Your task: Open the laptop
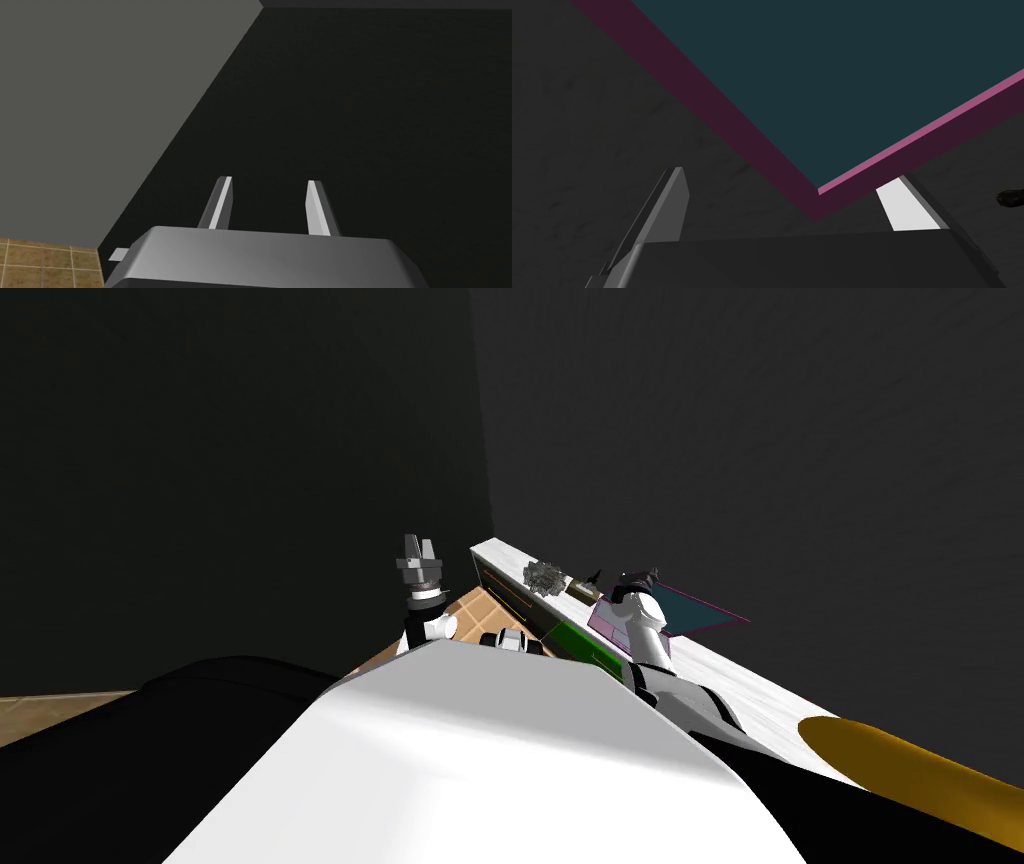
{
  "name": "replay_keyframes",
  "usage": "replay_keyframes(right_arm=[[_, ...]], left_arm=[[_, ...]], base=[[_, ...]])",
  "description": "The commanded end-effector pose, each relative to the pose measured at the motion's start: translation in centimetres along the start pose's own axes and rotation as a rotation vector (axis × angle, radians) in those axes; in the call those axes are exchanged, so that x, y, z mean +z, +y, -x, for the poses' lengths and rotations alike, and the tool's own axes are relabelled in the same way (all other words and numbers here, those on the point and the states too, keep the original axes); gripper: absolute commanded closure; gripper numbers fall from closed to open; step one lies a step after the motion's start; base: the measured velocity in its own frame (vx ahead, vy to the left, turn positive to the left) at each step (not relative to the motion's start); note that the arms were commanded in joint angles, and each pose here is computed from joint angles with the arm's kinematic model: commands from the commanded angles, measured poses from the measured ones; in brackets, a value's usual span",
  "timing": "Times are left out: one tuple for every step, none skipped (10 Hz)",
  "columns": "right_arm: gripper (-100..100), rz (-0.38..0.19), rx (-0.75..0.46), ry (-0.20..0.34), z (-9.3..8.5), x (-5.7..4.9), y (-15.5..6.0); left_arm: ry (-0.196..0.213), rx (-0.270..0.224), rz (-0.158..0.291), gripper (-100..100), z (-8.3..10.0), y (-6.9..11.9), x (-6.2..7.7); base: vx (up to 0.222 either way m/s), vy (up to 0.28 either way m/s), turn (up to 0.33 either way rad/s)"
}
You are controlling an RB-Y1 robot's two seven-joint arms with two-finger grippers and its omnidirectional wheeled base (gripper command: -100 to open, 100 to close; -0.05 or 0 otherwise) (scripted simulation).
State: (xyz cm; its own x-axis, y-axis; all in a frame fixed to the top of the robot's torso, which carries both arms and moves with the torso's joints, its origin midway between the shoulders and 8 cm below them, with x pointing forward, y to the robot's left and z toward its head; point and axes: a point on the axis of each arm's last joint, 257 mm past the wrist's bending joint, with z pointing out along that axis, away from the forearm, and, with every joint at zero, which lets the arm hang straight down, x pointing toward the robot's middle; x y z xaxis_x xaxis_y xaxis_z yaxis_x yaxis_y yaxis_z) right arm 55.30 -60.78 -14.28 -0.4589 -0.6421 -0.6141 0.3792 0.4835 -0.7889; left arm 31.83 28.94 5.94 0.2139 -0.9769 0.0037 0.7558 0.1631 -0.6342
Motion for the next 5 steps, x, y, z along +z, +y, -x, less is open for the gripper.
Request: replay_keyframes(right_arm=[[-100,-0.038,-0.005,0.045,-1.7,0.5,-1.3],[-100,-0.077,-0.012,0.105,-4.3,0.6,-2.9],[-100,-0.086,-0.005,0.113,-4.7,0.6,-3.5],[-100,-0.117,-0.018,0.168,-7.0,0.4,-4.6],[-100,-0.132,-0.004,0.181,-7.7,0.4,-5.5]], left_arm=[[0.000,0.000,0.000,0,0.0,0.0,0.0],[0.000,0.000,0.000,0,0.0,0.0,0.0],[0.000,0.000,0.000,0,0.0,0.0,0.0],[0.000,0.000,0.000,0,0.0,0.0,0.0],[0.000,0.000,0.000,0,0.0,0.0,0.0]], base=[[-0.060,-0.036,0.110],[-0.092,-0.053,0.322],[-0.113,-0.053,0.373],[-0.172,-0.042,0.391],[-0.160,-0.039,0.444]])
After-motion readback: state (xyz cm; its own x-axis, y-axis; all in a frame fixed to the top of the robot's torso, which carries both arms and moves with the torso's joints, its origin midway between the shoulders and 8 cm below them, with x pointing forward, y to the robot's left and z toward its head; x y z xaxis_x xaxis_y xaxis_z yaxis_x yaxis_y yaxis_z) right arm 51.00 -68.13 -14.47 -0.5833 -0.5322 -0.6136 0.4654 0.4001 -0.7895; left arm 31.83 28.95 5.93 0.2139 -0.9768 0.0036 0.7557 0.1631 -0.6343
